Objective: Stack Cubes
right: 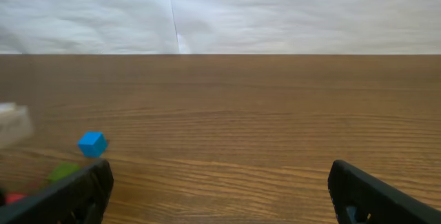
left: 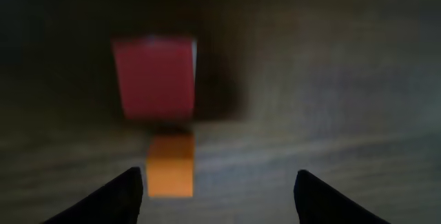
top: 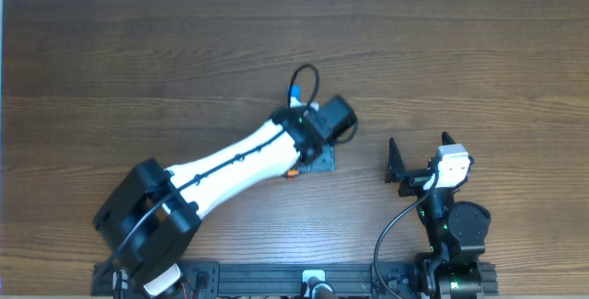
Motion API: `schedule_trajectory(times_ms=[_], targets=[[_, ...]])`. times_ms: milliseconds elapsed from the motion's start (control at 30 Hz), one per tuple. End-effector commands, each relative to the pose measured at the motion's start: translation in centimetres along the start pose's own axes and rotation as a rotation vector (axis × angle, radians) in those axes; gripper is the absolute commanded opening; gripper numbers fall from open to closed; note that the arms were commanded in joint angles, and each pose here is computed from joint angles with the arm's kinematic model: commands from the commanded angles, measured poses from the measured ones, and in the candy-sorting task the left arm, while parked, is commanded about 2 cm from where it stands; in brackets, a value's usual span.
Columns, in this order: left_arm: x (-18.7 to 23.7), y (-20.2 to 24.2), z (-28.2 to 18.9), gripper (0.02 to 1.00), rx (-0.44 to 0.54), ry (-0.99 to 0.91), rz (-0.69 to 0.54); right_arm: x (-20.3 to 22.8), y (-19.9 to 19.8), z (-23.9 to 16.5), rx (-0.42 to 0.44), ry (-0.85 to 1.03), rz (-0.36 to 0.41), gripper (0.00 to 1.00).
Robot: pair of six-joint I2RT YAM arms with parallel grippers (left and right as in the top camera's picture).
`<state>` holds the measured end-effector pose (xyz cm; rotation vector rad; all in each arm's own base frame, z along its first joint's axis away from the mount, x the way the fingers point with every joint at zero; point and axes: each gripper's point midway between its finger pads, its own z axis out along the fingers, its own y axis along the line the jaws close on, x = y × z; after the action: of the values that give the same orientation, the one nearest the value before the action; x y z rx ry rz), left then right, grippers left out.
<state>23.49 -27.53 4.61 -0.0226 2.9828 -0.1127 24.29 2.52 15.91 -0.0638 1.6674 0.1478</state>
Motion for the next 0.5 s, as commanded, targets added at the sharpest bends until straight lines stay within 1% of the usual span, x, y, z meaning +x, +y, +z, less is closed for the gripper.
schedule_trajectory(times_ms=[33,167,367,500], targets=[[2.0,1.3,1.0,0.704,-0.025,0.045,-0.053,0.1,0.3,0.0,-0.017,-0.004,-0.003,0.991],[2.4,1.9,1.4,0.695,-0.042,0.052,-0.060,0.1,0.3,0.0,-0.017,-0.004,-0.003,0.991],[2.4,2.2,2.3,0.673,-0.041,0.052,-0.070,0.1,0.3,0.0,-0.017,-0.004,-0.003,0.993],[2.2,2.7,2.7,0.641,-0.051,0.059,-0.084,0.1,0.3,0.0,-0.017,-0.004,-0.003,0.991]])
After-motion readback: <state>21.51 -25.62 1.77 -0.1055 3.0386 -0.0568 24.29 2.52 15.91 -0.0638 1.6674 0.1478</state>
